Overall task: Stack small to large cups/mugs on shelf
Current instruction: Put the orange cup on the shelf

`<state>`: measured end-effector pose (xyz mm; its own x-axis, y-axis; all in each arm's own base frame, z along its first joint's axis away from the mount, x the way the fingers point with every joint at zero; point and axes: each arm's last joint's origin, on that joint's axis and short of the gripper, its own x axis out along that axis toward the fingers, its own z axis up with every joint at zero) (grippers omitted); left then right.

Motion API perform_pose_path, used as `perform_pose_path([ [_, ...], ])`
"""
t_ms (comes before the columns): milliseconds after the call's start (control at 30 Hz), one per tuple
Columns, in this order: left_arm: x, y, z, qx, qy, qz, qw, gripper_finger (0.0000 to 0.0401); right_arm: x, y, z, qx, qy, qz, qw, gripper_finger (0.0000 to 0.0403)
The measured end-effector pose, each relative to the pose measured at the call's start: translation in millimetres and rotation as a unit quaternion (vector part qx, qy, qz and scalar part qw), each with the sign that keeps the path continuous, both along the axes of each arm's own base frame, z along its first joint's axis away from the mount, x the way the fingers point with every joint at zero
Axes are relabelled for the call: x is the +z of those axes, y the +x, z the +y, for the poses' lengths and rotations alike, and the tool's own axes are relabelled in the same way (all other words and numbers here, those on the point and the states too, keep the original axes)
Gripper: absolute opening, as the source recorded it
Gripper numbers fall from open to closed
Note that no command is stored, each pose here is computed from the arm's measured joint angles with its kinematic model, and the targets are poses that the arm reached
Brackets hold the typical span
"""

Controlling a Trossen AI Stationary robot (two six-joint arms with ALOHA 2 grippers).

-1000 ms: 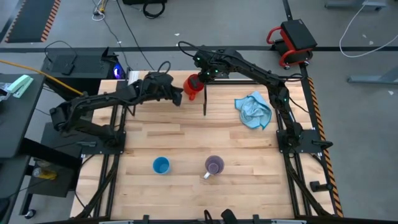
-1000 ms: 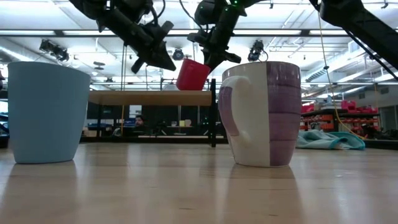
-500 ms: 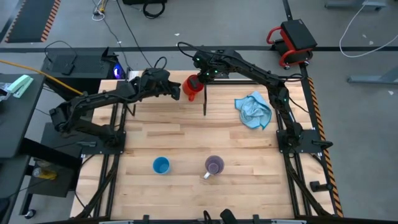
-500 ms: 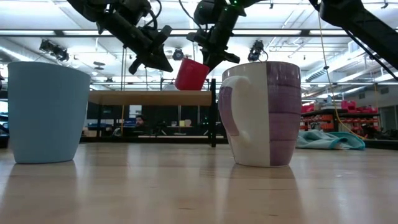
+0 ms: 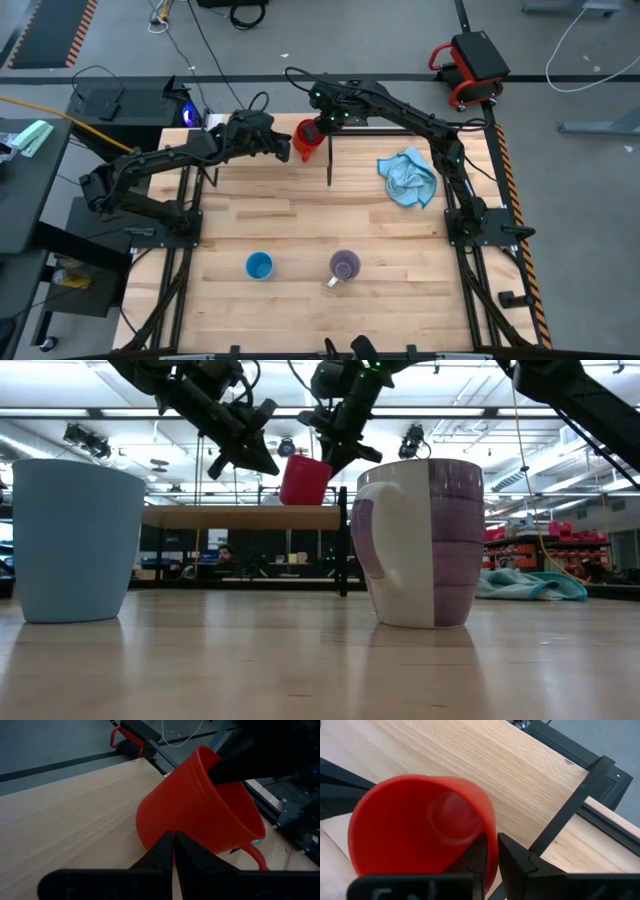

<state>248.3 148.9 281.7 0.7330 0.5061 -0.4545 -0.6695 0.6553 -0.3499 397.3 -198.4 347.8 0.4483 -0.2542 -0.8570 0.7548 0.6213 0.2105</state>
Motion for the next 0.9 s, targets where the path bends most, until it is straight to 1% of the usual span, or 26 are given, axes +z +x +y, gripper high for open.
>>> perform_pose_path([
  [333, 0.0, 0.0, 0.0, 0.001, -0.001, -0.001, 1.0, 0.0026, 0.9, 1.0, -0.5, 0.002, -0.004, -0.007, 1.0, 0.0051],
  [433, -0.2, 0.0, 0.0, 0.001, -0.002, -0.001, 1.0, 0.0023, 5.3, 0.9, -0.4, 0.007, -0.013, -0.018, 1.0, 0.0051],
  [567, -0.3, -0.1, -0.1, 0.001, -0.002, 0.0, 1.0, 0.0019, 18.3, -3.6, 1.8, 0.008, -0.026, -0.041, 0.999, 0.0051],
  [900, -0.5, -0.2, -0.2, 0.001, -0.004, 0.0, 1.0, 0.0023, 26.8, -10.0, 4.2, 0.008, -0.035, -0.042, 0.998, 0.0051],
])
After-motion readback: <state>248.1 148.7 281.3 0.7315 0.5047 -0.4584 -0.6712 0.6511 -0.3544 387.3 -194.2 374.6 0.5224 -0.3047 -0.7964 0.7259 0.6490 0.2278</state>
